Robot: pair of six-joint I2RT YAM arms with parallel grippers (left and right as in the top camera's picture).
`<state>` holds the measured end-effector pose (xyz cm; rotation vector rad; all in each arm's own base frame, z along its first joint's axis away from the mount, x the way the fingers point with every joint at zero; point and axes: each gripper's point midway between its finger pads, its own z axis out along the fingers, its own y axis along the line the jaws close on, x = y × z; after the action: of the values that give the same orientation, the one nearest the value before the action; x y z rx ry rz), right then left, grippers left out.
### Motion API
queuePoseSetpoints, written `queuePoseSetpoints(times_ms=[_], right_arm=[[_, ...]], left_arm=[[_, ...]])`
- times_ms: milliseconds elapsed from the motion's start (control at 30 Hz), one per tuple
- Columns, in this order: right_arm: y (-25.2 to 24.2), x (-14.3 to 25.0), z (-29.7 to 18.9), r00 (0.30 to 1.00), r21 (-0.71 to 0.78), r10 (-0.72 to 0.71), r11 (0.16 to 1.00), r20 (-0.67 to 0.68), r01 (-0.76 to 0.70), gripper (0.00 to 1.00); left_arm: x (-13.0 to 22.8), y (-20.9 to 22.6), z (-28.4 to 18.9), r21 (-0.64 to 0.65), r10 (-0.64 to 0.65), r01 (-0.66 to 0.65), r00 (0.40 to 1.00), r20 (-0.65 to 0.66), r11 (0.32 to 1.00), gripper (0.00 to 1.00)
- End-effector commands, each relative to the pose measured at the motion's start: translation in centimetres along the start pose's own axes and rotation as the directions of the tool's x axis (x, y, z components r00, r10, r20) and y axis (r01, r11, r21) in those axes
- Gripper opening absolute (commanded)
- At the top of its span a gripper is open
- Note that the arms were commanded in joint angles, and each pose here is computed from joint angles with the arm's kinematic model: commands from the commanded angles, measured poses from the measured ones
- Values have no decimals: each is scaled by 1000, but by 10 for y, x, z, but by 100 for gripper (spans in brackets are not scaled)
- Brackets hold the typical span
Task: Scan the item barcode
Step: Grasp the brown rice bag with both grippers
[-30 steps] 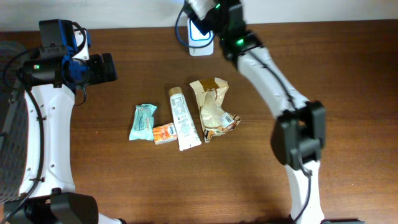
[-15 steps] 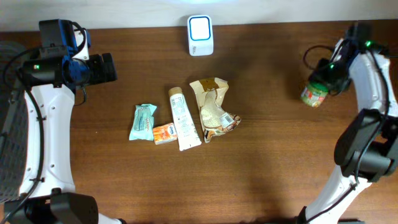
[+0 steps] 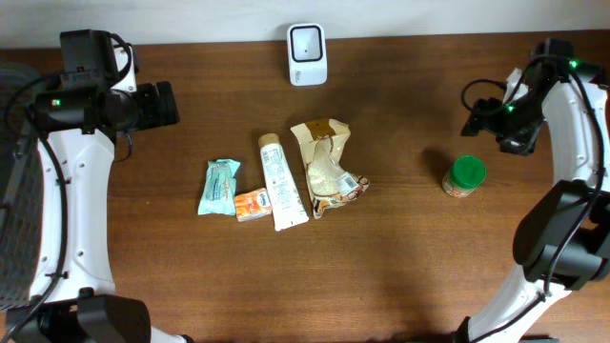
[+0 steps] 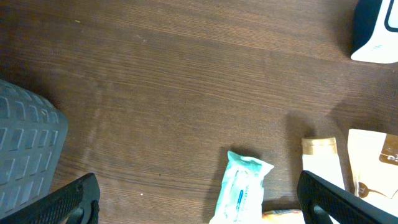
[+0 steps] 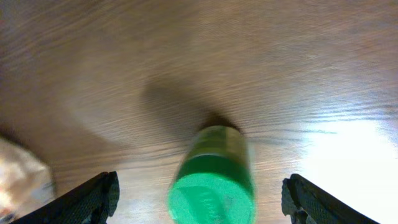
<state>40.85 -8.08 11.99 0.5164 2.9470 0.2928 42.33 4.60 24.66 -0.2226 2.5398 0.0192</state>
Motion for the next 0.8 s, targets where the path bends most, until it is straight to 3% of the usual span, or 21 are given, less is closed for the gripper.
queuePoseSetpoints(times_ms=[0,33,67,133,167,200,300,367,467,533,600,667,767], right_arm=[[75,10,-11,982,-167,-190,967,18,190,85],[103,20,-10,971,-227,-237,946,8,233,86],[154,35,-7,944,-316,-330,893,20,319,98],[236,67,-6,873,-459,-481,761,77,459,100],[261,84,-3,837,-466,-540,721,87,513,77],[285,108,3,811,-470,-581,699,67,539,62],[311,157,48,821,-329,-566,791,-75,515,32],[309,175,79,810,-253,-567,814,-150,523,31],[265,160,107,841,-107,-486,873,-239,475,32],[209,109,106,900,83,-388,908,-198,410,34],[174,73,103,937,155,-319,928,-144,340,36],[181,34,102,926,-28,-376,927,-38,375,36],[232,31,72,896,-348,-440,833,52,430,42]], left_arm=[[-2,-1,-4,7,18,-18,1000,10,1000,99],[-2,-1,-4,7,19,-19,1000,10,1000,99],[-2,-1,-4,7,19,-19,1000,10,1000,99],[-2,-1,-4,7,18,-18,1000,10,1000,99],[-2,-1,-4,7,19,-19,1000,10,1000,99],[-2,-1,-4,7,19,-19,1000,10,1000,99],[-2,-1,-4,7,19,-19,1000,10,1000,99],[-2,-1,-4,7,19,-19,1000,9,1000,99],[-2,-1,-4,7,19,-19,1000,9,1000,99],[-2,-1,-4,7,19,-19,1000,8,1000,99],[-2,-1,-4,7,19,-19,1000,8,1000,99],[-2,-1,-4,7,19,-19,1000,9,1000,99],[-2,-1,-4,7,19,-19,1000,9,1000,99]])
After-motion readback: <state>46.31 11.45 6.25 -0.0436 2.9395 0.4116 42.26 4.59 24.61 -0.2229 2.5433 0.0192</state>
